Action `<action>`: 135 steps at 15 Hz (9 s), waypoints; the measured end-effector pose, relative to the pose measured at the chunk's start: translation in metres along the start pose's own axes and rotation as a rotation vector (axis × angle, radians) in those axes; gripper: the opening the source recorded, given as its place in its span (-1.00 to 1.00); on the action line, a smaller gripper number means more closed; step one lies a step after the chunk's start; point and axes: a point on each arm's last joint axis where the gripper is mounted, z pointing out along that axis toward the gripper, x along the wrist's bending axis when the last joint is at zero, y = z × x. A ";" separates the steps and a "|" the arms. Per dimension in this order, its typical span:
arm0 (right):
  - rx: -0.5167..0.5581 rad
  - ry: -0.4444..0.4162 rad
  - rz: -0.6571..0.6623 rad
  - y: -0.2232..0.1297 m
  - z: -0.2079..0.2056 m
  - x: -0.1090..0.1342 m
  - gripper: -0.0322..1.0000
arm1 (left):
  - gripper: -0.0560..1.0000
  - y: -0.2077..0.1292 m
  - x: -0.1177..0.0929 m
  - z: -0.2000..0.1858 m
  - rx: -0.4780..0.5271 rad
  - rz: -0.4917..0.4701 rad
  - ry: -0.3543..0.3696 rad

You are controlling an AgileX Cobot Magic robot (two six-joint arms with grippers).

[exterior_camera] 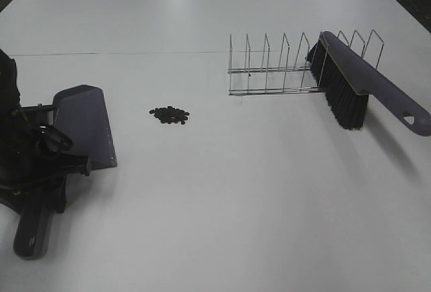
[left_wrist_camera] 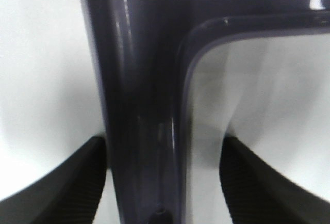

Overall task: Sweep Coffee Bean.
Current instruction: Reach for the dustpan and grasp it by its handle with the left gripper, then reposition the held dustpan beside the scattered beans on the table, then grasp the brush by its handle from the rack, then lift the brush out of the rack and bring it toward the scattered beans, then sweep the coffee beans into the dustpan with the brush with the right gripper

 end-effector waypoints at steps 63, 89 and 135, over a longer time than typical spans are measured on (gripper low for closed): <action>0.488 0.112 0.024 0.185 0.291 -0.030 0.37 | -0.27 0.027 0.009 -0.016 -0.077 0.348 0.208; 0.350 0.000 0.024 0.210 0.235 -0.036 -0.34 | -0.27 0.025 0.009 -0.016 -0.049 0.329 0.199; 0.421 -0.013 -0.498 0.175 0.259 0.190 -0.34 | -0.27 0.093 -0.003 -0.019 0.171 0.349 0.165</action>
